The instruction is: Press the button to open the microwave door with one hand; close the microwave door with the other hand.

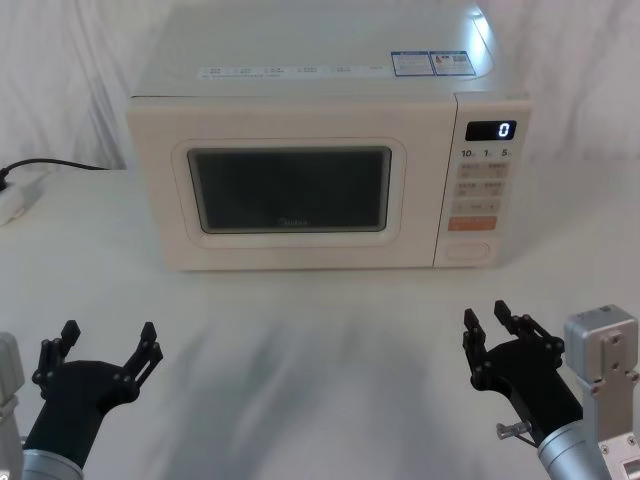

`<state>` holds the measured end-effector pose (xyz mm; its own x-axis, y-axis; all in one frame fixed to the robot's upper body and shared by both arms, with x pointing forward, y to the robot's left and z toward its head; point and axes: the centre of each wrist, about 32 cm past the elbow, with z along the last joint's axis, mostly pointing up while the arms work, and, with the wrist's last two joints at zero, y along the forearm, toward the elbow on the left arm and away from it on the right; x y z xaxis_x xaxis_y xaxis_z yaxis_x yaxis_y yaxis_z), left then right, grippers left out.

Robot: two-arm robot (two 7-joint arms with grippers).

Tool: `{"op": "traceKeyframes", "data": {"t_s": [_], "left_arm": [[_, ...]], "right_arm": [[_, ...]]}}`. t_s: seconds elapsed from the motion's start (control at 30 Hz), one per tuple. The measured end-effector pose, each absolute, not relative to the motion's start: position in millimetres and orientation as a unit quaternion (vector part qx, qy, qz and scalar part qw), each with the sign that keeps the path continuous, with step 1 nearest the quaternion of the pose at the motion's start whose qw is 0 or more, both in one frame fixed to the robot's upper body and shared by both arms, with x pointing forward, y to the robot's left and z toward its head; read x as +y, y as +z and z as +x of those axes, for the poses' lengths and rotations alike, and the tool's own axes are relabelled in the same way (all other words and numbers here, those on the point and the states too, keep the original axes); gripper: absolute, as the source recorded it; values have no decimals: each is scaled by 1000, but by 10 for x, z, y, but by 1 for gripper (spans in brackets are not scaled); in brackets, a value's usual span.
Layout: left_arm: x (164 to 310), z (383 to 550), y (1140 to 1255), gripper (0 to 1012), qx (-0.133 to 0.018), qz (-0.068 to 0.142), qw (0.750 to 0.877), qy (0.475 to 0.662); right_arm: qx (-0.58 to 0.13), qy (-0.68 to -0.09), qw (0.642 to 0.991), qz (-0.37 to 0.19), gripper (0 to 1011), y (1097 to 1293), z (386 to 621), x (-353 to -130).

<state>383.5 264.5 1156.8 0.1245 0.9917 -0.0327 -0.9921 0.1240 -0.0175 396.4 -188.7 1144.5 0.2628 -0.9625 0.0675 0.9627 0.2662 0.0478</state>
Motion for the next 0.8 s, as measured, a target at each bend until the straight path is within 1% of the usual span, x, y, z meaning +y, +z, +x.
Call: {"op": "traceKeyframes", "data": {"t_s": [0.03, 0.07, 0.1, 0.13, 0.27, 0.37, 0.4, 0.43, 0.5, 0.8], "left_arm": [[2645, 3835, 11568, 1001, 6, -17, 750, 662], [2645, 3835, 11568, 1001, 6, -17, 750, 662], [2645, 3835, 11568, 1001, 6, -17, 750, 662], [2646, 3835, 11568, 1001, 6, -17, 750, 662], [2645, 3835, 11568, 1001, 6, -17, 750, 662], [2645, 3835, 11568, 1001, 6, -17, 750, 662], [2645, 3835, 11568, 1001, 6, -17, 750, 662], [2645, 3835, 11568, 1001, 6, -17, 750, 662], [2645, 3835, 11568, 1001, 6, -17, 750, 662], [2645, 3835, 11568, 1001, 6, -17, 750, 662]], "right_arm": [[-41, -606, 795, -1, 379, 11445, 3964, -1887], [-41, -606, 795, -1, 336, 11445, 3964, -1887], [-41, -606, 795, -1, 326, 11445, 3964, -1887], [-41, -606, 795, -1, 277, 11445, 3964, -1887], [-41, -606, 795, -1, 146, 11445, 3964, -1887], [-41, -606, 795, -1, 93, 11445, 3964, -1887], [-41, -606, 795, -1, 39, 11445, 3964, -1887], [-41, -606, 795, -1, 22, 11445, 3964, -1887], [-41, -606, 795, -1, 0, 11445, 3964, -1887], [-41, -606, 795, -1, 0, 11445, 3964, -1887]]}}
